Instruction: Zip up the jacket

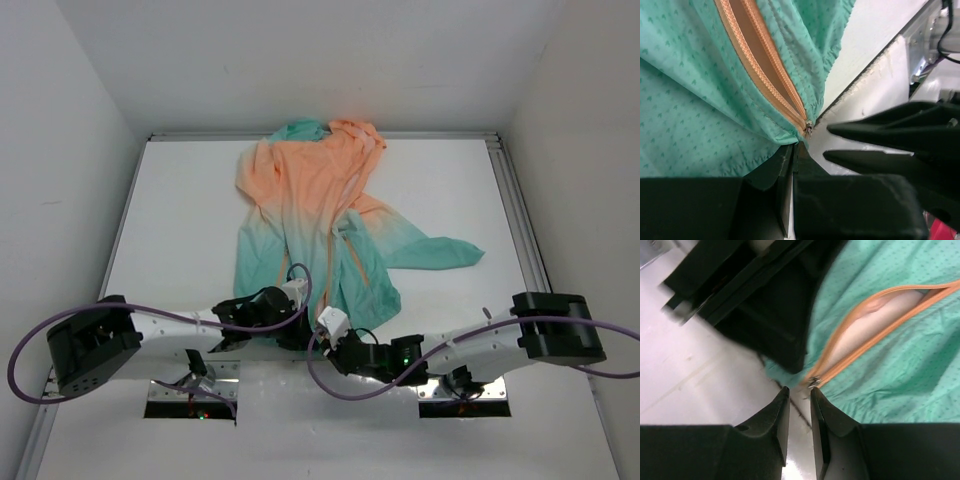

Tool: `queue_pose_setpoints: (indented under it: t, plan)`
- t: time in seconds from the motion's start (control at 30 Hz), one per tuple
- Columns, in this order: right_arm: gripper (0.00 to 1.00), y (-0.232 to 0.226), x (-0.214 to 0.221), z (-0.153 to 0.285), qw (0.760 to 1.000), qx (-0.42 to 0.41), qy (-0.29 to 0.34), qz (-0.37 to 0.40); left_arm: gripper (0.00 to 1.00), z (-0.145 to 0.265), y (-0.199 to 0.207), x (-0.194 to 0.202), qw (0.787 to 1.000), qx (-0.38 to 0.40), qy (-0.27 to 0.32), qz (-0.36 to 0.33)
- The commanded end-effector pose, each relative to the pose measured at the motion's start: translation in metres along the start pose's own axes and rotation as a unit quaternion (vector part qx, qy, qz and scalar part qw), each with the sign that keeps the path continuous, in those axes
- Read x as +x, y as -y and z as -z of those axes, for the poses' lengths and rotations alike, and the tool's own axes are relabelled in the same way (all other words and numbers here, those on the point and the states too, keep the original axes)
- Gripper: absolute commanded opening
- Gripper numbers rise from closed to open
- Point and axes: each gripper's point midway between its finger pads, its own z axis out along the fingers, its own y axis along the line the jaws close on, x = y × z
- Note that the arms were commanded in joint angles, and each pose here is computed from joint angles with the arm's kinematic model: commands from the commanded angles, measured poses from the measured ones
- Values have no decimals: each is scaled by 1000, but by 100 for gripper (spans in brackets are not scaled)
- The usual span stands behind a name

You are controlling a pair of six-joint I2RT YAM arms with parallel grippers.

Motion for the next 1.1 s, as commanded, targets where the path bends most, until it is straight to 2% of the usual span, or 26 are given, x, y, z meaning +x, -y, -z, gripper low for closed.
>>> queue_pose_setpoints:
  t: [0.0, 0.17, 0.33, 0.6, 0.9, 1.07]
  plan:
    - [23, -3, -13, 7, 999, 22, 33, 22, 0, 4, 22, -8, 999, 44, 16, -3]
    - [24, -5, -16, 12, 998, 30, 42, 36, 0, 7, 31, -10, 998, 60, 15, 0]
    - [30, -3, -21, 13, 997, 41, 44, 45, 0, 8, 34, -9, 998, 66, 8, 3]
    - [29, -21, -32, 27, 997, 17, 59, 55, 0, 9, 37, -13, 997, 71, 8, 4]
    - [31, -33, -13, 34, 997, -11, 23, 67, 0, 14, 41, -24, 995, 91, 28, 22]
    - [31, -33, -14, 33, 996, 3, 22, 83, 0, 20, 43, -35, 992, 108, 45, 42]
